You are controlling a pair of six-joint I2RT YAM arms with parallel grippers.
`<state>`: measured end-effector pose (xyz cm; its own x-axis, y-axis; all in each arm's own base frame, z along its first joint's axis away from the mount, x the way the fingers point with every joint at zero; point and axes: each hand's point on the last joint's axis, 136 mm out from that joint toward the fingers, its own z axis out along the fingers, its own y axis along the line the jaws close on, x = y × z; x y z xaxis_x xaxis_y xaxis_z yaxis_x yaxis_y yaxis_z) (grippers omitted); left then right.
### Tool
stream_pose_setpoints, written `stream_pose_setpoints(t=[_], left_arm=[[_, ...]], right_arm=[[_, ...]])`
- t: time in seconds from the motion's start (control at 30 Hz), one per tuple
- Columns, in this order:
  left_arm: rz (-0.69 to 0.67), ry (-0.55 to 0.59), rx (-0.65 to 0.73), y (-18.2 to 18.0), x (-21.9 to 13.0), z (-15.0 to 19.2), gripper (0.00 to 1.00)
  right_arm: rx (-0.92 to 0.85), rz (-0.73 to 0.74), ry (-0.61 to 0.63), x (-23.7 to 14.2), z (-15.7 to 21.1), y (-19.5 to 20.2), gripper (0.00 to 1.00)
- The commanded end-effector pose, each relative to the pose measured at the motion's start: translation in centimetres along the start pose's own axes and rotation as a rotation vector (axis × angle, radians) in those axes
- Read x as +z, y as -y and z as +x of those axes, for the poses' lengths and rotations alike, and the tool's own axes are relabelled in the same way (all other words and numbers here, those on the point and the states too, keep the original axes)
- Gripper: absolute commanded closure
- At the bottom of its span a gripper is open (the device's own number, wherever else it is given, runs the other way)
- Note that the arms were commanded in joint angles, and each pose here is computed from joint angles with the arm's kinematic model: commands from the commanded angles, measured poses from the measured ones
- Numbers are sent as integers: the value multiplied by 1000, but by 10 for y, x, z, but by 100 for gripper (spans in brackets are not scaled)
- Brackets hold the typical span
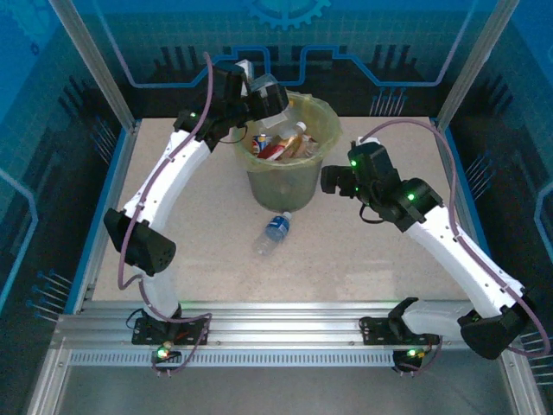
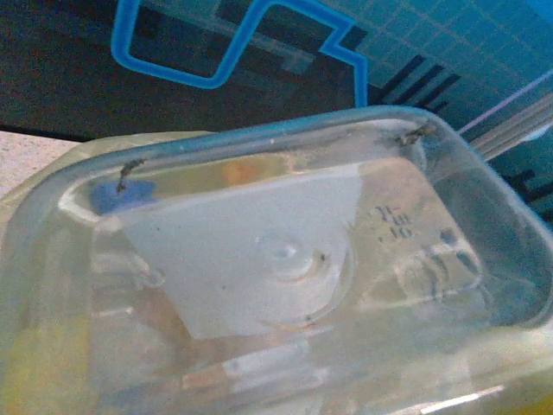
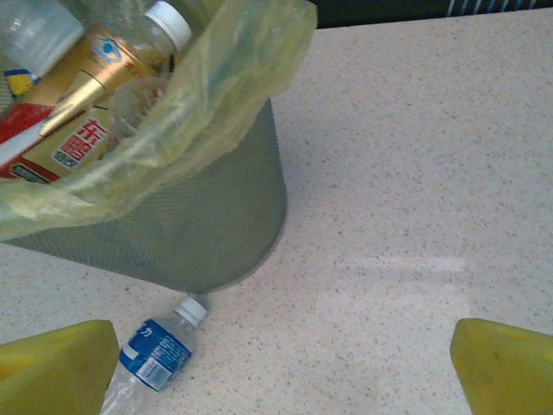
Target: Put the plastic bottles in the bin
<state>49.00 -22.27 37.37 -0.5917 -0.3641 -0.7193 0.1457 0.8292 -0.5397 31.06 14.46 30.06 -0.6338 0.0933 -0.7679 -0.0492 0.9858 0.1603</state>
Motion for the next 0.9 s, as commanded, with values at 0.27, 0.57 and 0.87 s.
stream_pose_setpoints(t=[0.27, 0.57, 0.87], left_arm=[[223, -75, -42, 33, -32, -15, 4], [322, -176, -79, 34, -32, -7, 4], [382, -233, -91, 39, -32, 0, 4]], right_arm=[[-279, -465, 257, -11, -86, -81, 0], [-410, -632, 294, 26, -132, -122, 0], [-433, -692, 234, 64, -146, -147, 0]])
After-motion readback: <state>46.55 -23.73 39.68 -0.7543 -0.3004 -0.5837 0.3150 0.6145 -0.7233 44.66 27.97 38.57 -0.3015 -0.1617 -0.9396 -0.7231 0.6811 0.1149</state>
